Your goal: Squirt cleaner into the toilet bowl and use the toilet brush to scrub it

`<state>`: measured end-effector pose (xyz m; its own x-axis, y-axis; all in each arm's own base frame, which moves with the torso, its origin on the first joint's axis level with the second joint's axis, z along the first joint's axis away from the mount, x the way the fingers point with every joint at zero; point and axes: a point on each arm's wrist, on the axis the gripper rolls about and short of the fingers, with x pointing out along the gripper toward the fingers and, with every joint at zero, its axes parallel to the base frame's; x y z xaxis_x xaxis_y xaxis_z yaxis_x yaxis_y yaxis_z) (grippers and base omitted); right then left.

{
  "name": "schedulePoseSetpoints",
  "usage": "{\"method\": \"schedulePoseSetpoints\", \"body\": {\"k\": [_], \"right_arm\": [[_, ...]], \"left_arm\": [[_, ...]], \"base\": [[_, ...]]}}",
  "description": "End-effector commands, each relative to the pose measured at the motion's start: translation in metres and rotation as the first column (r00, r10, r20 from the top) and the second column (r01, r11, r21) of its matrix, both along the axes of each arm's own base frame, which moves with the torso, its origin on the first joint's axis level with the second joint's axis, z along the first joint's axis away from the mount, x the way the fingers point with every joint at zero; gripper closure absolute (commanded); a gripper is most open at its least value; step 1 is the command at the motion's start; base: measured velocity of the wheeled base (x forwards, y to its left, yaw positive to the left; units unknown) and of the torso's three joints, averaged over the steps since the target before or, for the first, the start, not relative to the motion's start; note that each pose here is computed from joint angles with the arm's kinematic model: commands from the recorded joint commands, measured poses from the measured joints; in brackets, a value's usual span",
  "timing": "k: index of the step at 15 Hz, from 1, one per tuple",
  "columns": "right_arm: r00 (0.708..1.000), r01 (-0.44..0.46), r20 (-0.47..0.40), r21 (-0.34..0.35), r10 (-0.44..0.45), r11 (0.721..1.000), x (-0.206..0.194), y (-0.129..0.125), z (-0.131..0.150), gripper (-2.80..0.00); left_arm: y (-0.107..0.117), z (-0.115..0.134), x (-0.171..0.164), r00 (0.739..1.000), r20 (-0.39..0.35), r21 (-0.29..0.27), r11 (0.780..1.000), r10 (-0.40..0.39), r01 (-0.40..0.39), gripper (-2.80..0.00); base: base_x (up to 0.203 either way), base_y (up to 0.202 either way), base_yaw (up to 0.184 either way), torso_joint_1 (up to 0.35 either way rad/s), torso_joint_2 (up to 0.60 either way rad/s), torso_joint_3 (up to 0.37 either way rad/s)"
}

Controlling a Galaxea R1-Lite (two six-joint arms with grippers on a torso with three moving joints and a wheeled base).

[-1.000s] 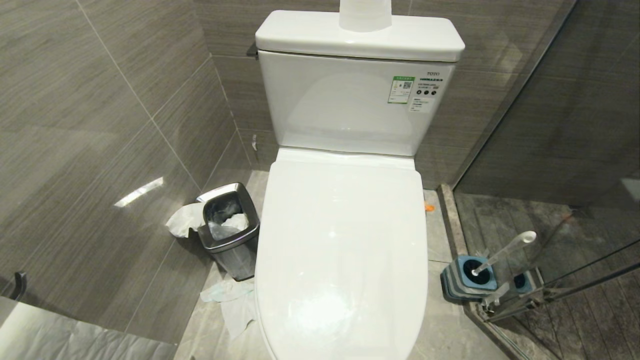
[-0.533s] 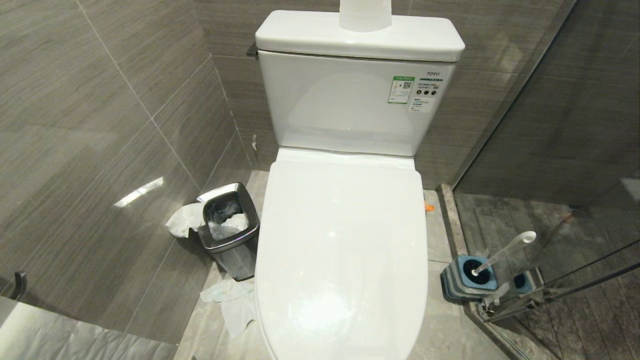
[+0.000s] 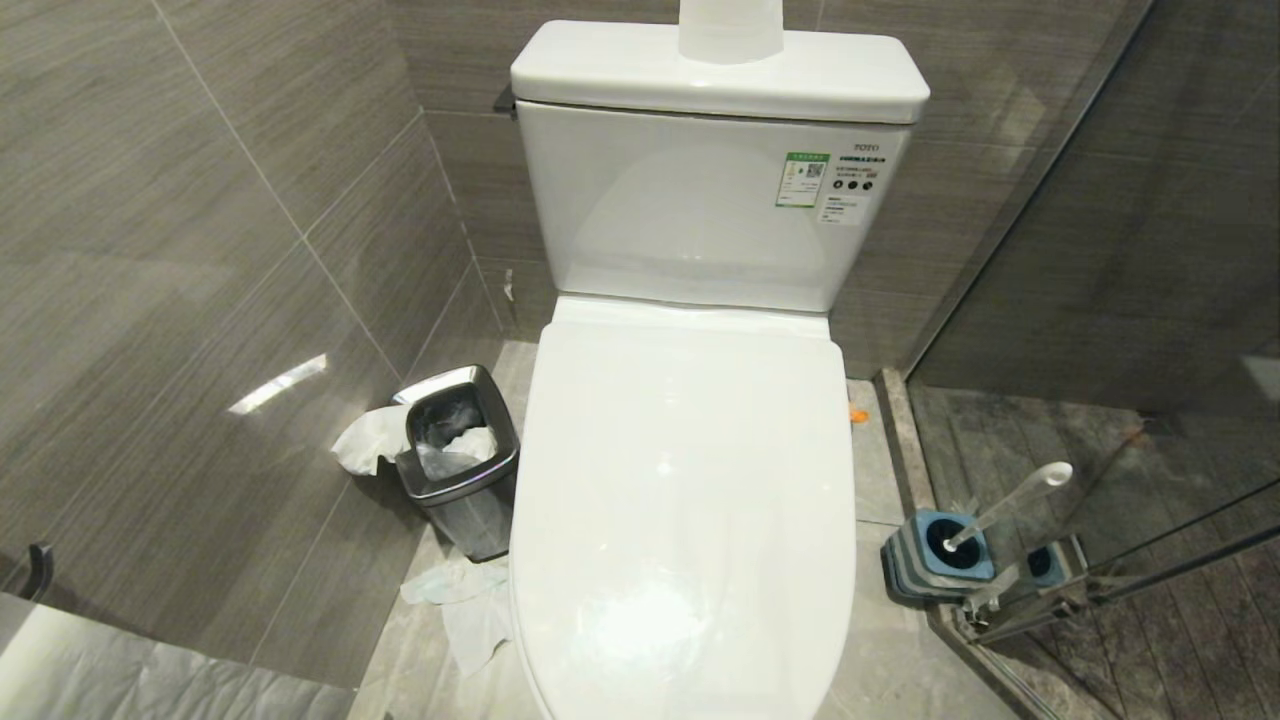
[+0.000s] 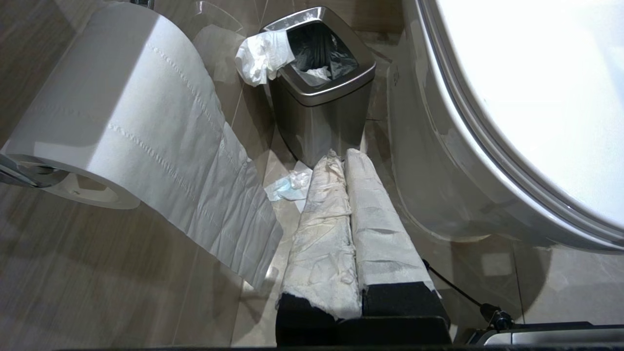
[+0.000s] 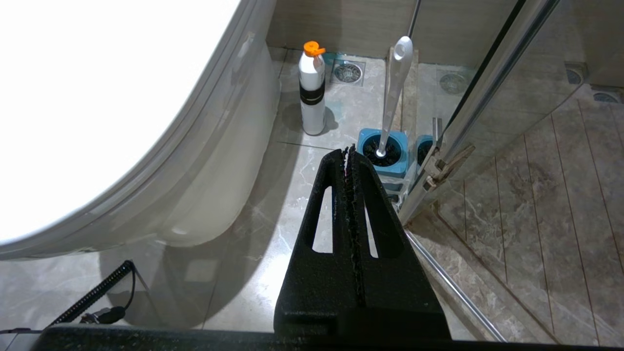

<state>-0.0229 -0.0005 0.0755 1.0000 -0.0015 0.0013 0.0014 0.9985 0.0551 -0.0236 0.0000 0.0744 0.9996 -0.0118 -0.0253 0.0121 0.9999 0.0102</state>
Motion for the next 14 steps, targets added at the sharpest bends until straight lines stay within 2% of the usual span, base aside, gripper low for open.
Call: {"method": "schedulePoseSetpoints", "body": {"k": [1,14], "right_arm": [[1.0,-0.001,-0.001,0.0,0.001,1.0,0.0001,0.0,0.0,0.0],[1.0,-0.011,-0.003,-0.019,0.011,1.0,0.0001,0.0003,-0.0002,0.0]], "left_arm": [[0.0,0.0,0.0,1.0,-0.001,0.0,1.0,0.0,0.0,0.0],[0.0,0.0,0.0001,1.0,-0.001,0.0,1.0,-0.002,0.002,0.0]], "base": [[0.0,0.0,0.0,0.0,0.0,0.0],[0.0,0.0,0.0,0.0,0.0,0.0]]}}
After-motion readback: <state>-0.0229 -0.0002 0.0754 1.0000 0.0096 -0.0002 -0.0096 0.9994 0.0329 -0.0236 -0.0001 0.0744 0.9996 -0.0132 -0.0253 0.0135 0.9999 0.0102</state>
